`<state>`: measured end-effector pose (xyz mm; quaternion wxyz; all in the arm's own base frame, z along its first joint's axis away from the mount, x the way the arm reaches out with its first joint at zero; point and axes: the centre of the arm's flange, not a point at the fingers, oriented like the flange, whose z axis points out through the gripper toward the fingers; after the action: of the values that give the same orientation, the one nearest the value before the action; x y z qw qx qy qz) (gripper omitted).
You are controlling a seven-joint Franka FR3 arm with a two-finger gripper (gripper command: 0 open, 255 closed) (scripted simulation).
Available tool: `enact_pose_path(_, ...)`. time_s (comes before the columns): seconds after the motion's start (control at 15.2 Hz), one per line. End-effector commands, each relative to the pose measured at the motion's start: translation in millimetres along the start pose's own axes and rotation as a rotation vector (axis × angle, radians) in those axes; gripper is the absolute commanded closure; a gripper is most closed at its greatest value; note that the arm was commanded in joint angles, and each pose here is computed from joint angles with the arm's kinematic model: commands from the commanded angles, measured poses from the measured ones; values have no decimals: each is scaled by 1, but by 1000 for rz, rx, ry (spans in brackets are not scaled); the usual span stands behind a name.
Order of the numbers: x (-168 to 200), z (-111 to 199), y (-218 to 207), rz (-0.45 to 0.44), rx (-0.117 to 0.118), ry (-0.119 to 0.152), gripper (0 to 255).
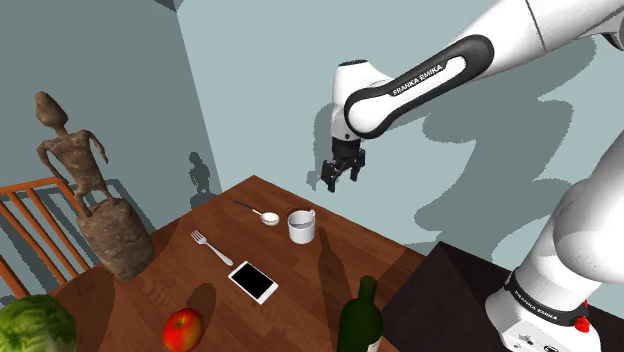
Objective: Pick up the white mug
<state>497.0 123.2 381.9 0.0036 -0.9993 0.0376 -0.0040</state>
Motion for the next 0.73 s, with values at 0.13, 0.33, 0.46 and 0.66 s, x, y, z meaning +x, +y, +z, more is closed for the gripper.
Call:
enact_pose_path(0.13,31,41,-23,-12,-10,-5,0)
enact_pose_path(0.33,53,70,-39,-21,-18,-9,0)
enact_pose_path(0.46,67,91,-50,-27,-24,-12,0)
enact_pose_path(0.66,88,121,-66,-36,-32,-16,0)
